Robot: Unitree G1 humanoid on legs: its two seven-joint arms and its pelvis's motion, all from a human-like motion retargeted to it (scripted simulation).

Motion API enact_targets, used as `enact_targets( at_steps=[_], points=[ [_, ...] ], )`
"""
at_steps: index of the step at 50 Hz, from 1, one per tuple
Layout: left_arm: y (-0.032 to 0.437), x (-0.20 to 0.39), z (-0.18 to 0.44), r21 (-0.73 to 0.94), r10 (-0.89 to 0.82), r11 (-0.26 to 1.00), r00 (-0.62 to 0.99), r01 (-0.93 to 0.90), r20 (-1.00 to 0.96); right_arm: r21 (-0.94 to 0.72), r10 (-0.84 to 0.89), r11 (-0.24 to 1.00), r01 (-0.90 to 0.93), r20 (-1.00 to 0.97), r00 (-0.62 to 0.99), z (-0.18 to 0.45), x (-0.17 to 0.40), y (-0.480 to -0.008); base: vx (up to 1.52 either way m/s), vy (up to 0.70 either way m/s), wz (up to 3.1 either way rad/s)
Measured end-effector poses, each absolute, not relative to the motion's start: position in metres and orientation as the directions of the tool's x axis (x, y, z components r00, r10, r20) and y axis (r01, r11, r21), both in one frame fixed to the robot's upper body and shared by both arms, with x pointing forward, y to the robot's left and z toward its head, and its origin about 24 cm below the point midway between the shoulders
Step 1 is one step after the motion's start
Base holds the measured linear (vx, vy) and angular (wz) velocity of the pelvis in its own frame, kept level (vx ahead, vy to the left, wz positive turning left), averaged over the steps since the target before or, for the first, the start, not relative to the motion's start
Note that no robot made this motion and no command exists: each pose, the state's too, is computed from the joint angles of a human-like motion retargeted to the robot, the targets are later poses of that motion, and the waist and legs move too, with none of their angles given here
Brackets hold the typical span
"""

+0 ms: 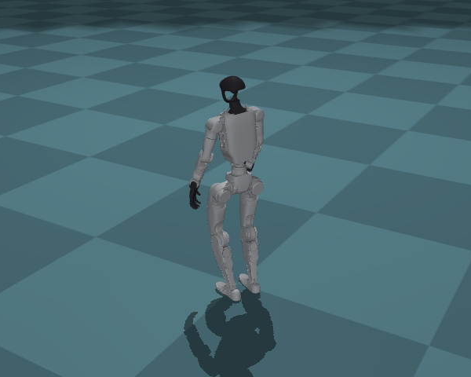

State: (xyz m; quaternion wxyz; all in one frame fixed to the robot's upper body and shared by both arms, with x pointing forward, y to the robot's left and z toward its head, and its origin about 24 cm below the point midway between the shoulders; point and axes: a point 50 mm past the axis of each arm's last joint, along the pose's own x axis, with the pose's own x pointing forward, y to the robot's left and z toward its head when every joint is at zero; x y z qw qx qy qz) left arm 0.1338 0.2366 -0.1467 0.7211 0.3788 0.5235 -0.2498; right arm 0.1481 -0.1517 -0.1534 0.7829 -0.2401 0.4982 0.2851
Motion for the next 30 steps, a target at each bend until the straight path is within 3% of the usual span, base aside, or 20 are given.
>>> enact_targets(
  at_steps=[15, 30],
  points=[
    [0.257, 0.148, -0.135, 0.376, 0.103, 0.64, 0.41, 0.67, -0.906, -0.095, 0.214, 0.702, -0.706, -0.917, 0.336, -0.154, 0.148, -0.145, 0.0, -0.07, -0.01],
    [0.256, 0.144, -0.137, 0.357, 0.103, 0.718, 0.416, 0.598, -0.904, -0.196, 0.118, 0.739, -0.644, -0.904, 0.41, -0.146, 0.165, -0.176, 0.05, 0.0, 0.05]
  ],
)
